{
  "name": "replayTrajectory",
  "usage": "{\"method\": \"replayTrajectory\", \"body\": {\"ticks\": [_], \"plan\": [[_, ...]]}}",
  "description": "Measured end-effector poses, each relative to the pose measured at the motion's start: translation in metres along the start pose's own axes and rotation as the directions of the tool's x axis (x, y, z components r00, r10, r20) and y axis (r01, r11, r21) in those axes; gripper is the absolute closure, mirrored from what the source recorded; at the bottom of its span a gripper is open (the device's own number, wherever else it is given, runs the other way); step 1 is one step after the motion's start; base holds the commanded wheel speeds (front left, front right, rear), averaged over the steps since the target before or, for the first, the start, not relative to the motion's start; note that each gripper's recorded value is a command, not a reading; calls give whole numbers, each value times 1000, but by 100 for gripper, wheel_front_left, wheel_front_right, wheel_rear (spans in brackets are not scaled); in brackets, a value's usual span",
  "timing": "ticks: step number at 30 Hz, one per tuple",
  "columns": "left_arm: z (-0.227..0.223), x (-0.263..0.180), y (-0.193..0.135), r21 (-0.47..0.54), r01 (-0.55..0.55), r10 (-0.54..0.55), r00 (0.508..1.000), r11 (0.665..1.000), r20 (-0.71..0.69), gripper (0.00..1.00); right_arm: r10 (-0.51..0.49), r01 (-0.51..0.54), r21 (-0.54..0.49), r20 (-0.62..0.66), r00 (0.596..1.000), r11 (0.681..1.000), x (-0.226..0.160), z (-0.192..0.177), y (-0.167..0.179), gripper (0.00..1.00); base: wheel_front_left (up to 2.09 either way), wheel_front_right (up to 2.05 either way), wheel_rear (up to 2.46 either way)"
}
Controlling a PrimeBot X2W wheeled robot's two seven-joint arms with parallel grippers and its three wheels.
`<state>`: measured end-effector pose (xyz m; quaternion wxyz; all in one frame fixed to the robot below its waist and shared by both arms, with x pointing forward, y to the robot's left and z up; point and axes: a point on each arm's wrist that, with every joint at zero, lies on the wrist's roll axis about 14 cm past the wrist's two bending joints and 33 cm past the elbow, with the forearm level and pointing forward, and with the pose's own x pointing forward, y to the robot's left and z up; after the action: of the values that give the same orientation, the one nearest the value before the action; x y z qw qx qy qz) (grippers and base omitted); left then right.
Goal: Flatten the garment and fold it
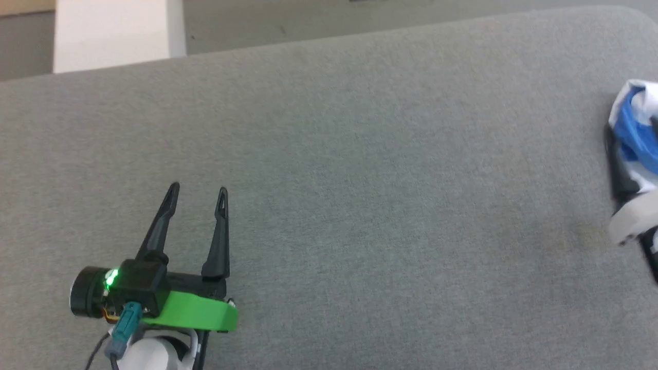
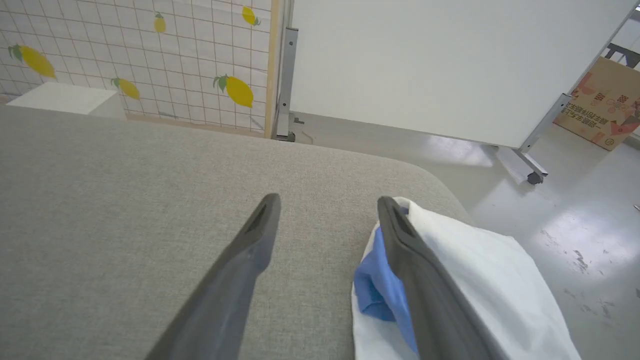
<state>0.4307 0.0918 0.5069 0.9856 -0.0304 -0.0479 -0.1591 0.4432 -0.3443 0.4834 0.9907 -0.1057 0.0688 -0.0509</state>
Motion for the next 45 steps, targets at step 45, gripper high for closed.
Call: {"method": "replayTrajectory", "body": {"ticks": [45], "plan": [[44,-81,10,-25,-170,171,981,985,94,0,55,-95,177,218,974,980,-103,38,117,0,0,0,0]]}}
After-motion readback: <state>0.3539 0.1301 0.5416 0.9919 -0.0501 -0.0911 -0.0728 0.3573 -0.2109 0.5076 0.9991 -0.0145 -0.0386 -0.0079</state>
